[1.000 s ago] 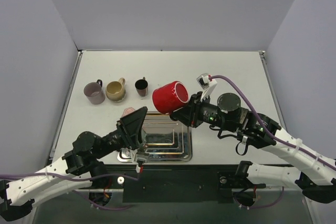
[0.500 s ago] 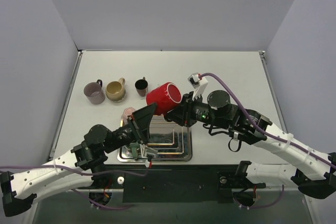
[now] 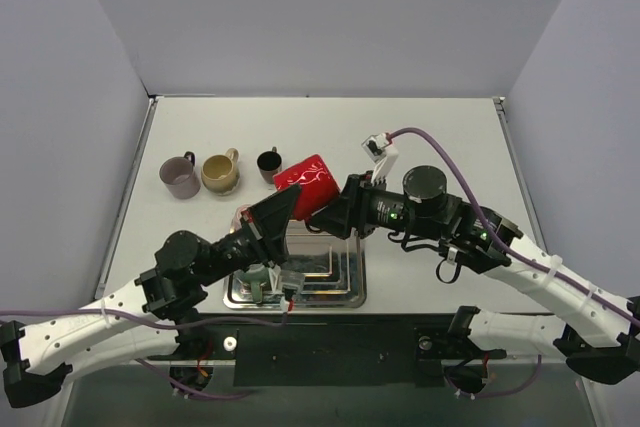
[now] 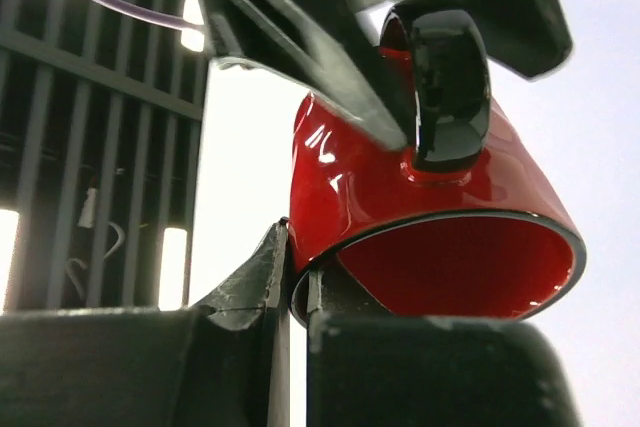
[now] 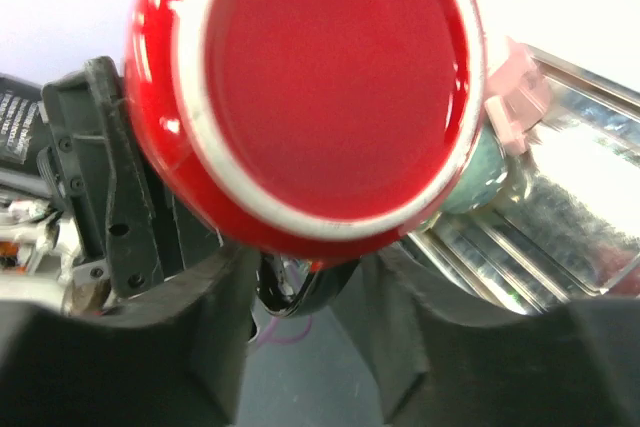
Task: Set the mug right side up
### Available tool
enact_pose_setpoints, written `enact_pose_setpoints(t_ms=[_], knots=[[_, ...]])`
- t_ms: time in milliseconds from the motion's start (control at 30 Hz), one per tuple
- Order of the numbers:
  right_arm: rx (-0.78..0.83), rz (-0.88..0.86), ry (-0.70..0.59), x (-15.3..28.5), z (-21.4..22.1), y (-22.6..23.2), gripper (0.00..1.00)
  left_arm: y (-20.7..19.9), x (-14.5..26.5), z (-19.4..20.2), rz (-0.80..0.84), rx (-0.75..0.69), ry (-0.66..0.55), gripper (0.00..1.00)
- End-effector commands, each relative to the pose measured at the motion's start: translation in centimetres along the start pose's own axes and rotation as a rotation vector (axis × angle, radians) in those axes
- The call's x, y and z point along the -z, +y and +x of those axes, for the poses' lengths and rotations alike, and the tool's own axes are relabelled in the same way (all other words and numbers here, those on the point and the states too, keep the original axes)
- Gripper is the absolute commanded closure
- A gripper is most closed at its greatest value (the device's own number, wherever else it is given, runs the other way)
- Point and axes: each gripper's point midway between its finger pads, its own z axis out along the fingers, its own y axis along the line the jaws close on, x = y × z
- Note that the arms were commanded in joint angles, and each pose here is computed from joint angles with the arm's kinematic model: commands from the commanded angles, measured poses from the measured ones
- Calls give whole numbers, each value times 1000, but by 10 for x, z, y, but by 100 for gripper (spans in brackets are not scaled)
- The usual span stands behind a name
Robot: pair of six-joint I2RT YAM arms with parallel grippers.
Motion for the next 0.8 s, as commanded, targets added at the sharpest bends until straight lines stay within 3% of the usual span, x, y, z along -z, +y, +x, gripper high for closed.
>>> enact_pose_setpoints(t_ms=[0,33,100,133,167,200,233,267,300,333,400,433,500,667,767], knots=[[107,123,-169,10,-39,-35,44,-2,-12,18,70,49,64,100],[110,178,-195,18,-43,-51,29,-14,-14,21,114,88,92,100],[128,366,-283,39,-54,-90,21,-18,-21,44,190,201,192,100],[148,422,-280,47,-52,-102,17,-50,-26,45,324,231,245,100],[155,492,-317,59,-55,-115,16,-41,-31,63,326,360,316,100],[171,542,-313,67,-52,-125,15,-71,-33,62,454,417,369,100],[179,600,-336,77,-53,-136,14,-75,-34,76,469,567,454,100],[190,633,-339,86,-51,-142,14,-105,-36,81,536,704,547,100],[195,675,-338,91,-47,-151,14,-103,-33,91,575,777,590,100],[198,701,-330,94,-42,-160,13,-136,-33,95,629,888,672,100],[202,740,-324,100,-34,-171,13,-155,-33,110,681,1046,771,100],[201,756,-322,102,-32,-175,13,-185,-29,97,799,1085,782,100],[204,788,-315,106,-26,-184,12,-212,-28,102,848,1199,850,100],[208,853,-284,110,-13,-203,12,-257,-55,112,775,1518,946,100],[203,877,-273,111,-8,-211,12,-308,-61,104,843,1666,1001,100]])
